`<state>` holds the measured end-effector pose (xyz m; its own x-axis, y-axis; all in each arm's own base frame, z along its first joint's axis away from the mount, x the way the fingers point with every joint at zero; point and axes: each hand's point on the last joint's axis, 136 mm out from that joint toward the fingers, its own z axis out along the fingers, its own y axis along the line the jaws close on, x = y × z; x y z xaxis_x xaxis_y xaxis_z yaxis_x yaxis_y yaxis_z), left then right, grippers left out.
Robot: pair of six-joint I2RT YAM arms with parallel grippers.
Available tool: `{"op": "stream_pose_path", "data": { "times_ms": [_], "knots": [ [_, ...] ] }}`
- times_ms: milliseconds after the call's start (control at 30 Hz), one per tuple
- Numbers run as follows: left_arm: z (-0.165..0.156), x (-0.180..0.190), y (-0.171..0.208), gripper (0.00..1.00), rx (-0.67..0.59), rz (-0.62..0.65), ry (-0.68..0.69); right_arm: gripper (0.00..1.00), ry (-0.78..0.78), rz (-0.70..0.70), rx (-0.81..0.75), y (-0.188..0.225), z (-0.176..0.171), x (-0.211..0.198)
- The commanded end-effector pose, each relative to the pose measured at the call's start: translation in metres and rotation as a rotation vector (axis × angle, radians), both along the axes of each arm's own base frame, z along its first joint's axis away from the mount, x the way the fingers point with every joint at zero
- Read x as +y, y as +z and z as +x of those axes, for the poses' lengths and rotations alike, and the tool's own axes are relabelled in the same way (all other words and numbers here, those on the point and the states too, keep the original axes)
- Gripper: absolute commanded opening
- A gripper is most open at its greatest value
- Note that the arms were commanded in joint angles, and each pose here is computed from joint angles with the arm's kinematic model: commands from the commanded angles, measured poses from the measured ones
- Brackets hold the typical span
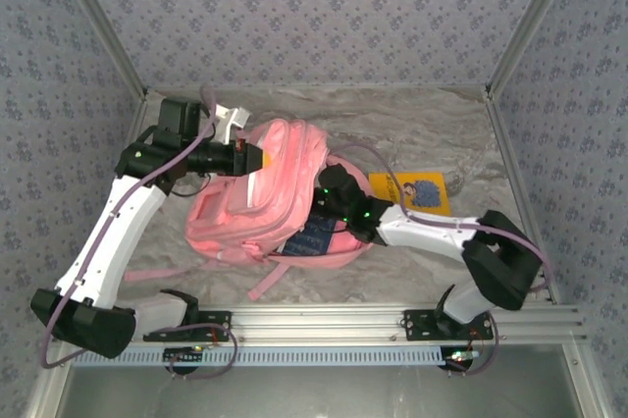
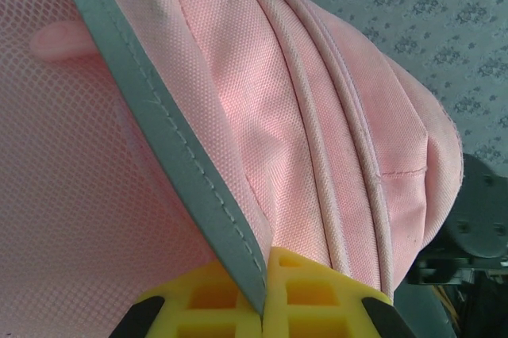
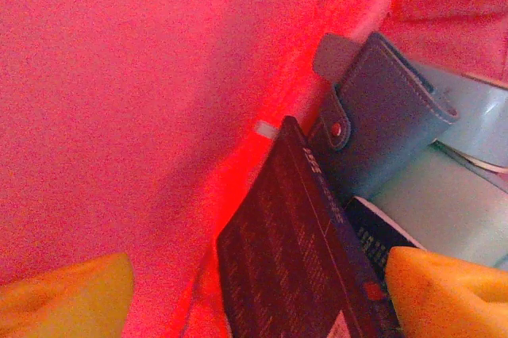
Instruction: Pack the student bag
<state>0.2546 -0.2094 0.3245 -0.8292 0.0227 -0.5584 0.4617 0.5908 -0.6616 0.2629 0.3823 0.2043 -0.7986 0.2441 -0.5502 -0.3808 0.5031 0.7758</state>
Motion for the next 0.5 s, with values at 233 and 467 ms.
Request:
{"op": "stream_pose_path", "data": {
  "times_ms": [233,467],
  "knots": [
    [0.023,0.021,0.027,0.0,-0.197,0.02,0.145,0.84,-0.186,-0.257,-0.21,0.021,-0.012,-0.107],
    [0.051,0.047,-0.036,0.0,-0.105,0.266,0.314,0.83,-0.424,-0.425,-0.213,0.015,-0.018,-0.203]
  ]
}}
